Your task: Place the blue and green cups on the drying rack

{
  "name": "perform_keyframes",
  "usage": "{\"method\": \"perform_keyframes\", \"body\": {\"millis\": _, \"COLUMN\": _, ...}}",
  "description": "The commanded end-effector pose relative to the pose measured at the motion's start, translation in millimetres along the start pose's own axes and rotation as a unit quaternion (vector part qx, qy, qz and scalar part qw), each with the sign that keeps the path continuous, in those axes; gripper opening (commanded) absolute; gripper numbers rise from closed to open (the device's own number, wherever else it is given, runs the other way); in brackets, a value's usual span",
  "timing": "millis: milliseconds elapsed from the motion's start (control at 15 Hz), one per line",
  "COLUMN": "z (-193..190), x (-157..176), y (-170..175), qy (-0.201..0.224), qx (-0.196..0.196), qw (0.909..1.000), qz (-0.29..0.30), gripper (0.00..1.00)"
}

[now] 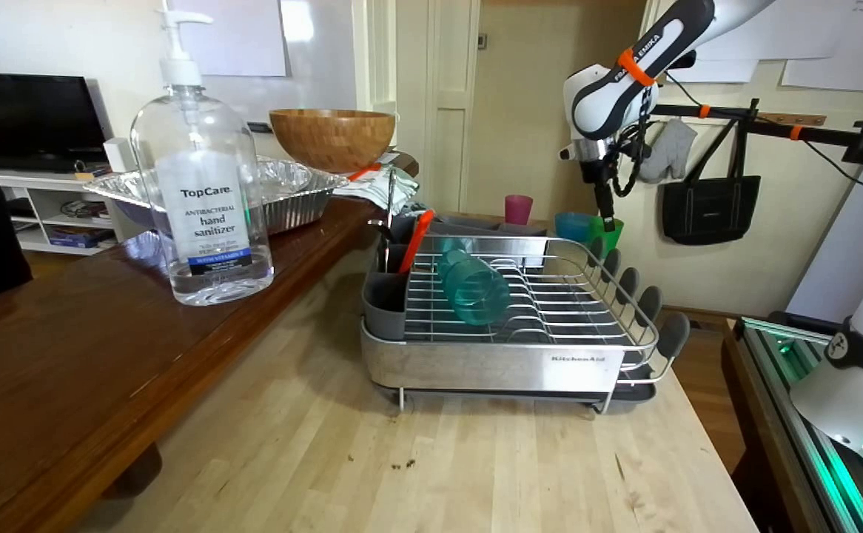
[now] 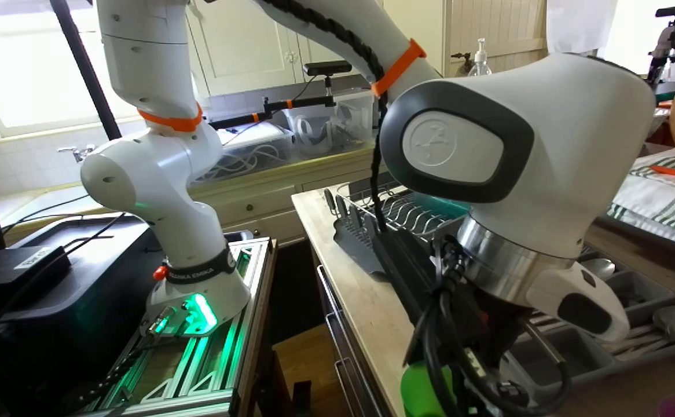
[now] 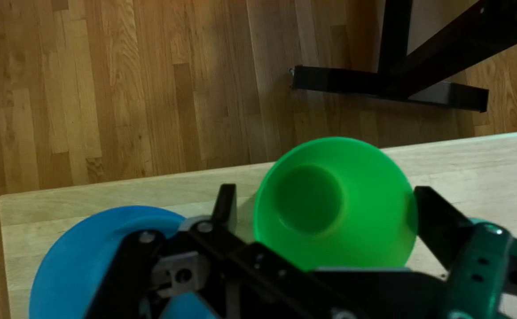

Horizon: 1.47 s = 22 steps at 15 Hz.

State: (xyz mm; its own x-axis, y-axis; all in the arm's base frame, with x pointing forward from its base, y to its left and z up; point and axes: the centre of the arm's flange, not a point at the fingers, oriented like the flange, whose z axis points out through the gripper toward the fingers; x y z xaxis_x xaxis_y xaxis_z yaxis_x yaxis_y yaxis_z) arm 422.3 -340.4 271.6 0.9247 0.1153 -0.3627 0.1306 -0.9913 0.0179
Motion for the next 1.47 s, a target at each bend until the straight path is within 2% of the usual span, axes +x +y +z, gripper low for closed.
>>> {"method": "perform_keyframes", "body": {"millis": 0, "z": 3, "x": 5, "y": 8, "qy": -0.014, "qx": 0.003, "qw": 0.9999, "qz": 0.004, "gripper": 1.00}}
{"method": "perform_keyframes", "body": {"millis": 133, "z": 4, "x": 6, "y": 8, "qy": -0.016, "qx": 0.002, "qw": 0.9999, "qz": 0.004, "gripper": 1.00}}
{"method": "perform_keyframes", "body": {"millis": 200, "z": 4, "x": 6, "y": 9, "qy": -0.017, "qx": 0.002, "qw": 0.9999, "qz": 0.004, "gripper": 0.75}}
{"method": "perform_keyframes", "body": {"millis": 267, "z": 4, "x": 6, "y": 9, "qy": -0.016, "qx": 0.001, "qw": 0.9999, "qz": 0.003, "gripper": 0.74}}
{"method": "perform_keyframes", "body": {"millis": 400, "z": 3, "x": 6, "y": 9, "qy": -0.016, "qx": 0.000, "qw": 0.9999, "qz": 0.003, "gripper": 0.58}}
{"method": "perform_keyframes", "body": {"millis": 467, "z": 2, "x": 6, "y": 9, "qy": -0.015, "qx": -0.001, "qw": 0.9999, "qz": 0.004, "gripper": 0.54}}
{"method": "perform_keyframes", "body": {"millis": 667, "z": -8, "x": 0, "y": 1, "qy": -0.011, "qx": 0.000, "qw": 0.9999, "qz": 0.000, "gripper": 0.49}}
{"method": "perform_keyframes", "body": {"millis": 1000, "z": -72, "x": -34, "y": -67, "qy": 0.032, "qx": -0.028, "qw": 0.9958, "qz": -0.081, "gripper": 0.49}}
{"method": "perform_keyframes", "body": {"millis": 1200, "z": -111, "x": -46, "y": -115, "qy": 0.055, "qx": -0.057, "qw": 0.9837, "qz": -0.161, "gripper": 0.49}}
{"method": "perform_keyframes", "body": {"millis": 1400, "z": -150, "x": -52, "y": -178, "qy": 0.089, "qx": -0.094, "qw": 0.9647, "qz": -0.230, "gripper": 0.49}}
